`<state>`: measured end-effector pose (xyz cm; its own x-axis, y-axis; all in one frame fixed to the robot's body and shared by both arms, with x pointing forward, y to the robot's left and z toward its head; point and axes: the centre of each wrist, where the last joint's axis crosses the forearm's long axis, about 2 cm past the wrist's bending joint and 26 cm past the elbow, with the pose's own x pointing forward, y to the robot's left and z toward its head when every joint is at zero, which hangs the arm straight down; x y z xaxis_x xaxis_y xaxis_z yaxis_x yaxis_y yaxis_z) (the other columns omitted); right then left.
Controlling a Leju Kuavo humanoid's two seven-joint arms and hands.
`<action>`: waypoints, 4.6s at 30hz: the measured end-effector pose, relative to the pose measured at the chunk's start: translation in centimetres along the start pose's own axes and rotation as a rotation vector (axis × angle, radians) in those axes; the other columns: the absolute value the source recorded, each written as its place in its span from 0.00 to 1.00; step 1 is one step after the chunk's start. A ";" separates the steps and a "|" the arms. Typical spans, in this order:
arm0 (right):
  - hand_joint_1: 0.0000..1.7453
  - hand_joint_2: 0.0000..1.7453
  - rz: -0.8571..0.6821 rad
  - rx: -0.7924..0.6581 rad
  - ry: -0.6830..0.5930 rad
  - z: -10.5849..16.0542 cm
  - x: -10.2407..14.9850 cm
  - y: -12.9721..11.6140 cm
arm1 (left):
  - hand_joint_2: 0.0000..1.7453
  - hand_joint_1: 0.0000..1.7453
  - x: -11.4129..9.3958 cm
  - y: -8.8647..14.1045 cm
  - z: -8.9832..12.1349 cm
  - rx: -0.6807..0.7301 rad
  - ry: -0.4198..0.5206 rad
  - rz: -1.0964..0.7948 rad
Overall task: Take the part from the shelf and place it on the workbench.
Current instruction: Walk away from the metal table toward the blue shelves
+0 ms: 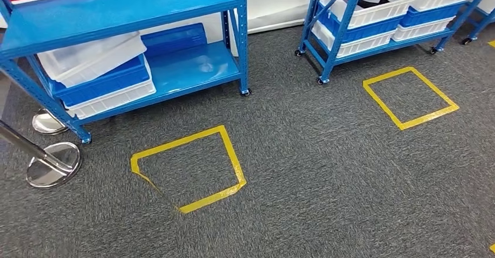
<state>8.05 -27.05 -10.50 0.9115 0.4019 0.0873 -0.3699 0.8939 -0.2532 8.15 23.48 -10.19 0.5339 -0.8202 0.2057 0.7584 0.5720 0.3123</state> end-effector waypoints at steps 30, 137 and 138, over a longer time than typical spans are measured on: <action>0.00 0.00 -0.009 -0.006 -0.011 0.0 -0.2 -0.1 | 0.00 0.00 0.0 -0.1 0.0 -0.007 0.008 0.012; 0.00 0.00 0.088 -0.081 0.019 -0.2 -0.6 -0.6 | 0.25 0.00 -0.7 -0.1 0.0 0.023 0.014 0.021; 0.00 0.00 0.084 -0.080 0.019 -0.2 -0.6 -0.6 | 0.50 0.00 -0.6 0.0 0.0 0.025 0.013 0.019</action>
<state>7.73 -27.87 -10.56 0.8812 0.4706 0.0446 -0.4306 0.8380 -0.3352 7.78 23.99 -10.30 0.5530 -0.8088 0.2001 0.7386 0.5871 0.3313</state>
